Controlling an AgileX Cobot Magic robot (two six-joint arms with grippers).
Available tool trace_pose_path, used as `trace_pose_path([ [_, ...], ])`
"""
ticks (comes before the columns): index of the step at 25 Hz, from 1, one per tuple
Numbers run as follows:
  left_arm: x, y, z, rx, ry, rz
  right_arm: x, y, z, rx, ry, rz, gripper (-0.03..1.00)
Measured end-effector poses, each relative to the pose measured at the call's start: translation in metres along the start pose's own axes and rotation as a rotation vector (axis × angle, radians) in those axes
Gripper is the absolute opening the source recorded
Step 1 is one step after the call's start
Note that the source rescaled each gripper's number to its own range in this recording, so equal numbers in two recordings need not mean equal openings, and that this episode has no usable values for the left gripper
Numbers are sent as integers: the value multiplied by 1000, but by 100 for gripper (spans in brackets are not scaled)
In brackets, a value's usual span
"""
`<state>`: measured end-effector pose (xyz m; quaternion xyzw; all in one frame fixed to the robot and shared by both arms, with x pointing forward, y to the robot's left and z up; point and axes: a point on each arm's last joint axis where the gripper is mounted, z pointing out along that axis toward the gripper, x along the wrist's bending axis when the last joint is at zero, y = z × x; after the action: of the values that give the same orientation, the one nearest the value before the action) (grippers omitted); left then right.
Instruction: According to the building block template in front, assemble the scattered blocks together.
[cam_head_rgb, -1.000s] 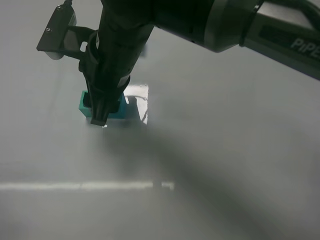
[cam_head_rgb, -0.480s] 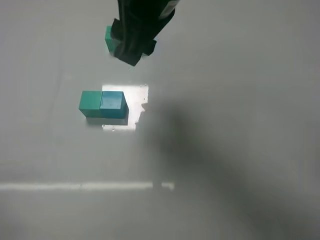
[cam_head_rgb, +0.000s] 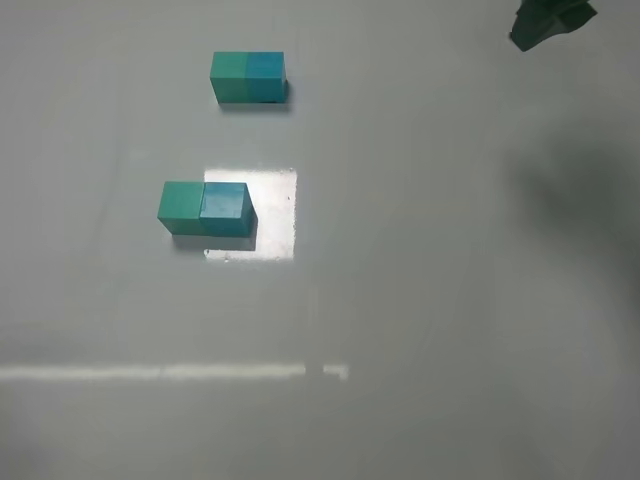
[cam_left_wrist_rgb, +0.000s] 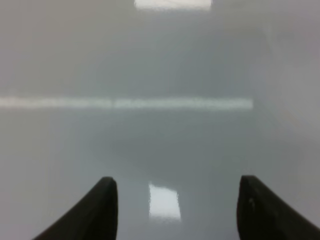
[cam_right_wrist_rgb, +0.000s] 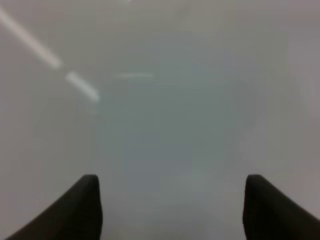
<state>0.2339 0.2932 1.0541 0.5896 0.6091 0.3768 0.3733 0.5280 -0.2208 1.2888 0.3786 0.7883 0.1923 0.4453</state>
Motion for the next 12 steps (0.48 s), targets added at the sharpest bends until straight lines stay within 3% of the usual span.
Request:
trace_pose_path([
  [3, 0, 0, 0, 0, 0, 0, -21, -43, -14, 95, -61, 75, 46],
  [6, 0, 0, 0, 0, 0, 0, -21, -86, -34, 178, -87, 137, 45],
  [12, 0, 0, 0, 0, 0, 0, 19, -171, -80, 253, -105, 273, 44],
])
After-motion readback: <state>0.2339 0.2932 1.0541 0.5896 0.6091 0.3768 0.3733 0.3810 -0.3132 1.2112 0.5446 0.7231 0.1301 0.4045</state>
